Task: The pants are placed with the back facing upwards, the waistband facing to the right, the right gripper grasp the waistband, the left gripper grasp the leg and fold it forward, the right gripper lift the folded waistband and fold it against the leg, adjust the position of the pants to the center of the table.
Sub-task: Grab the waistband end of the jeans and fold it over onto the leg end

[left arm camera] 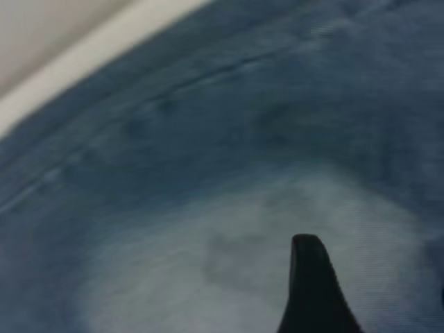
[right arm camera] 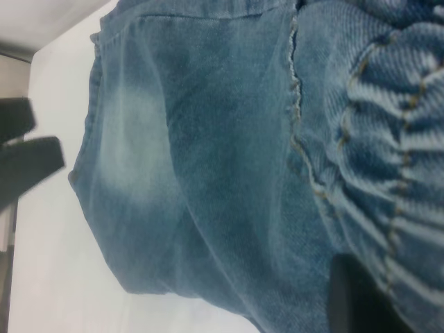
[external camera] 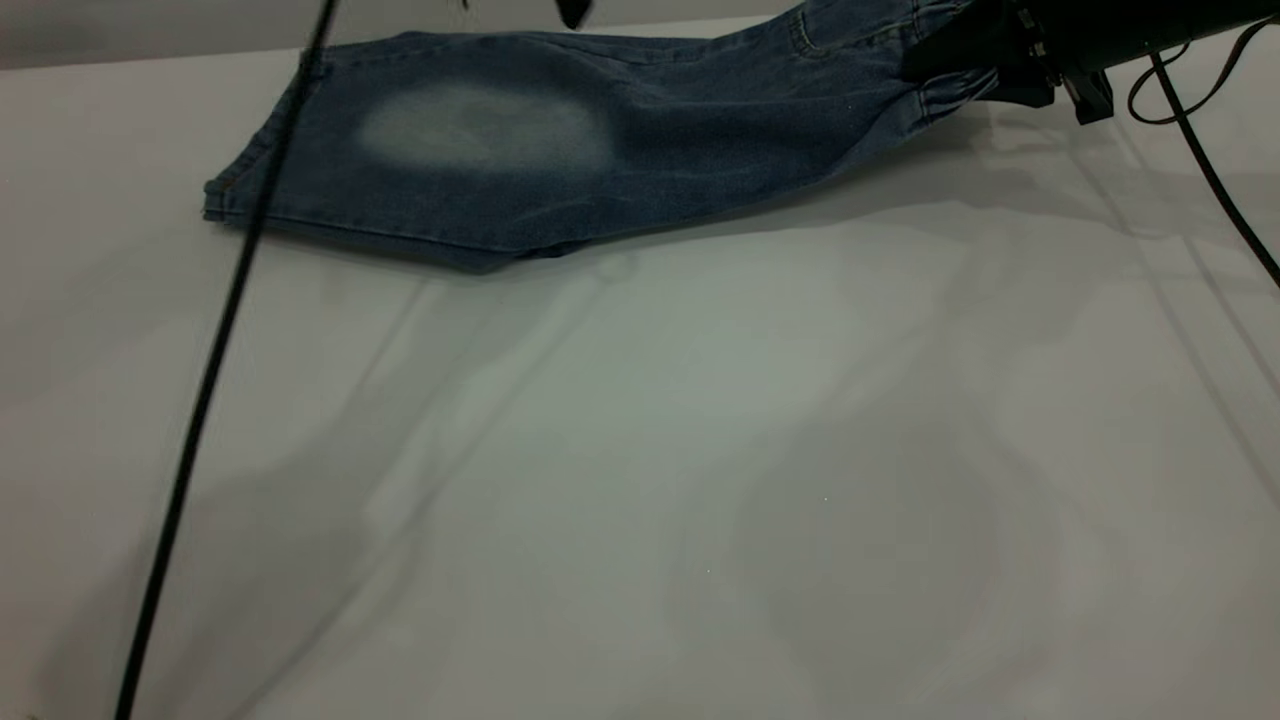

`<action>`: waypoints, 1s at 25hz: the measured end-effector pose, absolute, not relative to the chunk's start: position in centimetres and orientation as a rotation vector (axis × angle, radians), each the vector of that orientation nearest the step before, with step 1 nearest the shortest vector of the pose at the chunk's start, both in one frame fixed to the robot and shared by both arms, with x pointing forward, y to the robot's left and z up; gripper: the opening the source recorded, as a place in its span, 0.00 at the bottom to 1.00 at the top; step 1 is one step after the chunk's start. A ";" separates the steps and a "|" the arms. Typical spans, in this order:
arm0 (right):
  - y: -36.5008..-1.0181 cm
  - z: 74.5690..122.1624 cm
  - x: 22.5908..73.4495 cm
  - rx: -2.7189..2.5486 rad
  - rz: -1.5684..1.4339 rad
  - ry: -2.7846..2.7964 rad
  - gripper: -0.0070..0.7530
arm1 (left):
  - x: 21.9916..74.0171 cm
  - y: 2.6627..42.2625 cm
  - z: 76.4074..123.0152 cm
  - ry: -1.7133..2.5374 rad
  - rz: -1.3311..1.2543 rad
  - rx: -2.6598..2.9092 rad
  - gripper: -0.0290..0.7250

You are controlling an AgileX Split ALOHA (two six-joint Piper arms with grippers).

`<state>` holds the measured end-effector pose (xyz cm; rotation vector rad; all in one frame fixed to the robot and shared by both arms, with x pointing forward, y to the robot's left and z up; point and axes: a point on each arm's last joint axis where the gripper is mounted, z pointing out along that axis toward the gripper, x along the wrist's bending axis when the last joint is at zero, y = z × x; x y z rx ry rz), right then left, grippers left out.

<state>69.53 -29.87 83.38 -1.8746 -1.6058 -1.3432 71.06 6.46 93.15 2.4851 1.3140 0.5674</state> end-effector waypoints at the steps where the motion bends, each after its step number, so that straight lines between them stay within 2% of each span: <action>1: -29.9 83.4 69.5 -1.875 -1.341 -1.606 0.14 | 71.4 6.1 93.0 1.305 0.534 2.494 0.57; 14: -29.9 83.3 69.5 -1.875 -1.334 -1.613 0.14 | 73.1 4.7 87.2 1.310 0.407 2.599 0.57; 19: -29.9 83.5 69.5 -1.874 -1.338 -1.616 0.14 | 73.4 4.6 87.2 1.292 0.431 2.571 0.57; 25: -30.0 86.1 69.8 -1.867 -1.392 -1.665 0.14 | 73.6 4.4 87.3 1.280 0.451 2.541 0.57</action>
